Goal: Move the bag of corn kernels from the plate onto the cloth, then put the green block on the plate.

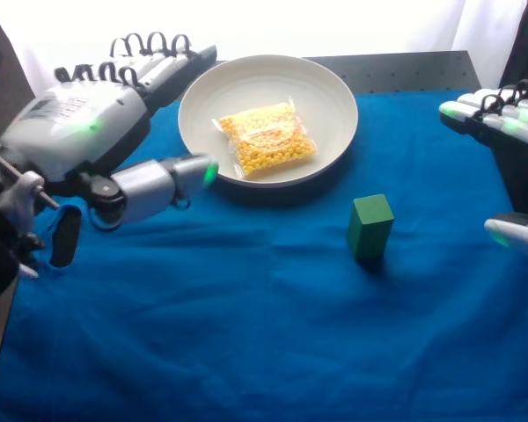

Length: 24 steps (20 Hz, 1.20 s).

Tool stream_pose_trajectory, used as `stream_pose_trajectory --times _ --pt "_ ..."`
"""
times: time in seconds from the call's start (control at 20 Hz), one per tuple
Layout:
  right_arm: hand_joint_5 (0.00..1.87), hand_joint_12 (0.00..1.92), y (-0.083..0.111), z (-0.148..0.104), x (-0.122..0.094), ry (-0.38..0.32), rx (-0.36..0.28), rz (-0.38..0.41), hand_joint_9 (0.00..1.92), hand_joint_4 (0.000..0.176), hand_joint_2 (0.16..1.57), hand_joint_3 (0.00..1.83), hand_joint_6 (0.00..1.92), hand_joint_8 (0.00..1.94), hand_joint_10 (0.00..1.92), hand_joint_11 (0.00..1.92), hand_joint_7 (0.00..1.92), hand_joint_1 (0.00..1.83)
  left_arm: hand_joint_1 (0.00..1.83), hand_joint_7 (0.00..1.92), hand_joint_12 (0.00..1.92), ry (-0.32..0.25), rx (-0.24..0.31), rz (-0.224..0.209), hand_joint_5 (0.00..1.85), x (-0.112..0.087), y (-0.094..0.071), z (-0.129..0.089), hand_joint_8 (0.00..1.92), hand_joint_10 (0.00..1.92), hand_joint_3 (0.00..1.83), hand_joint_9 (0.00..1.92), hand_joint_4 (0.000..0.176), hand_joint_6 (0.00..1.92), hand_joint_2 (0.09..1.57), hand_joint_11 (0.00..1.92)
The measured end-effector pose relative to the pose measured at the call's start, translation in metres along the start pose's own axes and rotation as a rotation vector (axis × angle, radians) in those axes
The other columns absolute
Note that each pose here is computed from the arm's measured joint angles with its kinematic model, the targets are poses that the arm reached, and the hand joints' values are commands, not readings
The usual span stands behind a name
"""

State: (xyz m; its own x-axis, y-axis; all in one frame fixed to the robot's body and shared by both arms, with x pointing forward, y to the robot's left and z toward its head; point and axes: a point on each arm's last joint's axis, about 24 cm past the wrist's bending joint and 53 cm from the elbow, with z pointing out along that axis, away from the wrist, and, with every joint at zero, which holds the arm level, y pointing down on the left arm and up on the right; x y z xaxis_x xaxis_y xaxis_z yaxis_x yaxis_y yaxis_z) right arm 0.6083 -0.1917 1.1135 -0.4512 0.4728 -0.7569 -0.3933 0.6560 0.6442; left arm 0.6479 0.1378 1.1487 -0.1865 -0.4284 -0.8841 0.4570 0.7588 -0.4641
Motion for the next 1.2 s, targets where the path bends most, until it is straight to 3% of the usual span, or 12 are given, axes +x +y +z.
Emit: stream_pose_trajectory --times 0.1,0.15,0.25,0.4,0.6,0.75,0.85,0.9,0.95,1.05,1.15,1.2 --pt "0.0 0.0 0.0 0.001 0.003 0.002 -0.001 0.008 0.0 0.0 1.37 0.04 0.0 0.0 0.0 0.0 0.0 0.69 0.52 0.12 1.43 0.019 0.003 -0.011 0.1 0.007 0.0 0.003 0.0 0.24 0.0 0.03 0.0 0.01 1.41 0.0" --pt "0.0 0.0 0.0 0.001 0.004 0.004 -0.003 0.007 0.0 0.0 1.37 0.04 0.0 0.0 0.0 0.0 0.0 0.7 0.56 0.13 1.34 0.04 0.006 -0.007 0.1 0.011 -0.001 0.005 0.0 0.3 0.0 0.01 0.0 0.01 1.4 0.0" --pt "0.0 0.0 0.0 0.001 0.002 -0.003 -0.003 0.011 0.0 0.0 1.37 0.03 0.0 0.0 0.0 0.0 0.0 0.74 0.63 0.17 1.46 0.044 0.006 -0.006 0.15 0.009 0.0 0.012 0.01 0.5 0.0 0.0 0.0 0.01 1.36 0.0" --pt "0.0 0.0 0.002 0.003 0.004 -0.015 -0.008 0.032 0.0 0.0 1.39 0.02 0.0 0.0 0.0 0.0 0.0 0.72 0.62 0.13 1.36 0.012 0.01 -0.005 0.12 -0.004 0.0 0.035 0.01 0.27 0.0 0.0 0.0 0.0 1.37 0.0" --pt "0.0 0.0 0.004 0.005 0.012 -0.001 -0.015 0.038 0.0 0.0 1.4 0.02 0.0 0.0 0.0 0.0 0.0 0.64 0.81 0.21 1.42 0.079 0.002 -0.006 0.17 0.009 -0.001 0.074 0.02 0.55 0.0 0.03 0.0 0.02 1.32 0.0" --pt "0.0 0.0 0.002 0.005 0.01 -0.006 -0.011 0.041 0.0 0.0 1.41 0.02 0.0 0.0 0.0 0.0 0.0 0.65 0.72 0.2 1.38 0.144 -0.023 -0.002 0.15 0.026 0.003 0.105 0.0 0.36 0.0 0.11 0.0 0.0 1.29 0.0" --pt "0.0 0.0 0.002 0.005 0.01 -0.006 -0.009 0.044 0.0 0.0 1.41 0.02 0.0 0.0 0.0 0.0 0.0 0.66 0.61 0.15 1.27 0.211 -0.061 0.004 0.08 0.047 0.01 0.116 0.0 0.28 0.0 0.09 0.015 0.0 1.29 0.0" --pt "0.0 0.0 0.001 0.004 0.011 -0.005 -0.008 0.044 0.0 0.0 1.4 0.01 0.0 0.0 0.0 0.0 0.0 0.66 0.6 0.09 1.1 0.248 -0.078 0.008 0.05 0.059 0.015 0.119 0.0 0.21 0.0 0.05 0.054 0.01 1.25 0.0" --pt "0.0 0.0 0.001 0.004 0.012 -0.003 -0.007 0.045 0.0 0.0 1.39 0.01 0.0 0.0 0.0 0.0 0.0 0.7 0.6 0.05 0.91 0.281 -0.095 -0.003 0.03 0.069 0.019 0.121 0.0 0.13 0.0 0.03 0.061 0.0 1.24 0.0" --pt "0.0 0.0 0.0 0.004 0.013 -0.003 -0.002 0.054 0.0 0.0 1.39 0.0 0.0 0.0 0.0 0.0 0.0 0.72 0.63 0.06 0.86 0.325 -0.11 -0.01 0.02 0.084 0.022 0.122 0.0 0.04 0.0 0.06 0.046 0.0 1.2 0.0" --pt "0.0 0.0 0.0 0.005 0.015 -0.002 -0.005 0.062 0.0 0.0 1.39 0.0 0.0 0.0 0.0 0.0 0.0 0.73 0.65 0.02 0.78 0.339 -0.113 -0.004 0.0 0.092 0.024 0.123 0.0 0.01 0.0 0.05 0.056 0.0 1.19 0.0" --pt "0.0 0.0 0.0 0.005 0.015 -0.001 -0.004 0.062 0.0 0.0 1.39 0.0 0.0 0.0 0.0 0.0 0.0 0.73 0.68 0.05 0.9 0.339 -0.115 -0.004 0.02 0.093 0.025 0.122 0.01 0.03 0.0 0.1 0.061 0.0 1.18 0.0"
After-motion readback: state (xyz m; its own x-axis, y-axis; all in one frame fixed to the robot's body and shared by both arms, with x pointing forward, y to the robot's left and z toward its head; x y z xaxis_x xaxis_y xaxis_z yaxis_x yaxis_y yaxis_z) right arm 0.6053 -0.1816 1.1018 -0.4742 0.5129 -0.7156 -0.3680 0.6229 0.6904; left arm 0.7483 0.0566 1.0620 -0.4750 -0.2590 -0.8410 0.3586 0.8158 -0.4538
